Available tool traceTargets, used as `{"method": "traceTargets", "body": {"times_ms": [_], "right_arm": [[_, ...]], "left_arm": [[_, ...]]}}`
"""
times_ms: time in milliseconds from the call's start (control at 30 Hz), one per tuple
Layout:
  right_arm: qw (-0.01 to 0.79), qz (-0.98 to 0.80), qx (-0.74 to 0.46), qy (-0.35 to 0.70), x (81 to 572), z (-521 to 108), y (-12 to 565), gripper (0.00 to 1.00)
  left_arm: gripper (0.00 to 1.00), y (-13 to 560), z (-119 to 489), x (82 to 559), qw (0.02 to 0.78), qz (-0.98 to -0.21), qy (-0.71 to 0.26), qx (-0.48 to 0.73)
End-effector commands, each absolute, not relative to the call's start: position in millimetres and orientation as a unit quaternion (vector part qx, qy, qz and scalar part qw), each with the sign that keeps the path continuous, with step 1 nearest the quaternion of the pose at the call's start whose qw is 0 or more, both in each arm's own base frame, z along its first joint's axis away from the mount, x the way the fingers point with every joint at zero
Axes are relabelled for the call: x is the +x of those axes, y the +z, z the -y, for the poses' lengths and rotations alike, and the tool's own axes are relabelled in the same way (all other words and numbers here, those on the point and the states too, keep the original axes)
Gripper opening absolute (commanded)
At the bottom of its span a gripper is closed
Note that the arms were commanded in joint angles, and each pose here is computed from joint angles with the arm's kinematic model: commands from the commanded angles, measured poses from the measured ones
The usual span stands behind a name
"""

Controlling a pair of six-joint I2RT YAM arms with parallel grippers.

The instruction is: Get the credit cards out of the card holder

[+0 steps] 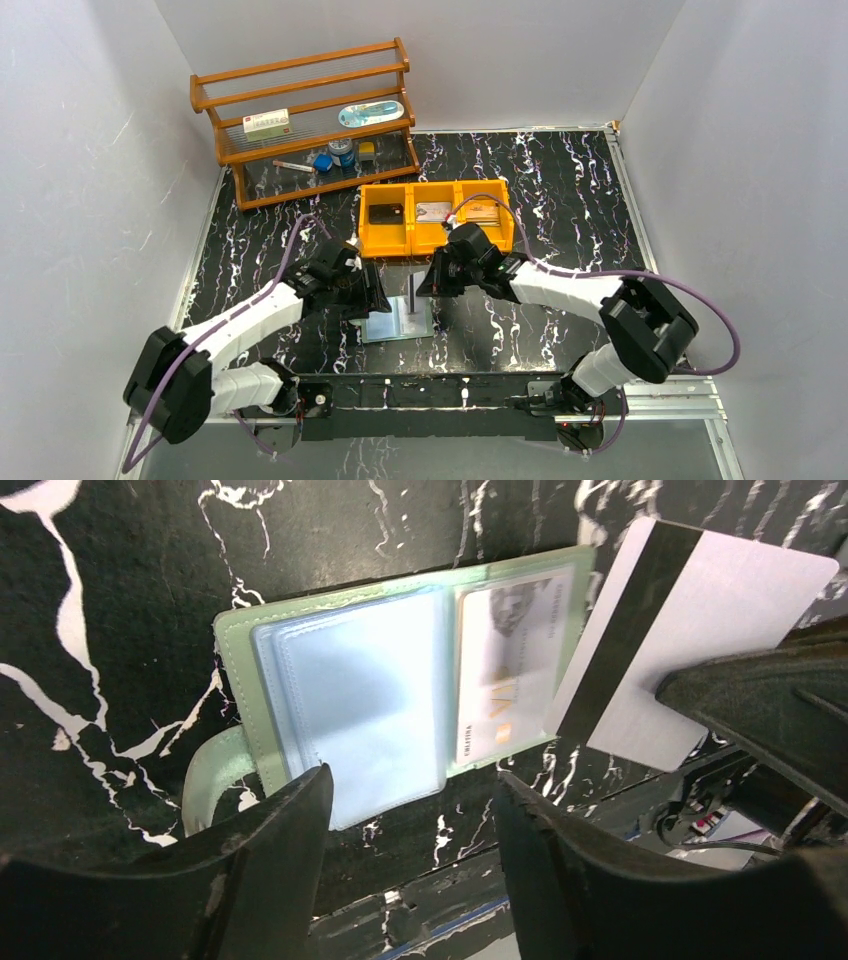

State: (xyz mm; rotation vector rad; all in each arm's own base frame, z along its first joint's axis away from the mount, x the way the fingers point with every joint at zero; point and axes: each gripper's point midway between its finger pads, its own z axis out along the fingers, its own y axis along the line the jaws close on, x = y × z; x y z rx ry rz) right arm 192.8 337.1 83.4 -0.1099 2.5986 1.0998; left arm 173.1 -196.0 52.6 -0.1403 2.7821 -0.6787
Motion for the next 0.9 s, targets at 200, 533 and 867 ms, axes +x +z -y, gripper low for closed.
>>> {"method": "traceTargets", "body": {"times_ms": [200,533,867], "right_arm": [[0.378,-0.868,-0.086,0.31,260.5,-307.7,158.4,0.0],[0.495,-0.833,-0.141,0.202,307.6,-279.7,196.0,0.0],[0.509,-0.81,-0.263,0.126,354.7,-286.6,197.3,0.0]], "left_arm": [[0.73,100.2,176.2,191.3,0.254,-0.936,-0.233,-0.077],[0.98,121.3,149.7,195.5,0.321,-0.917,-0.21,-0.109],[0.98,123.6,138.2,192.1,0.331,-0.915,-0.194,-0.122]]}}
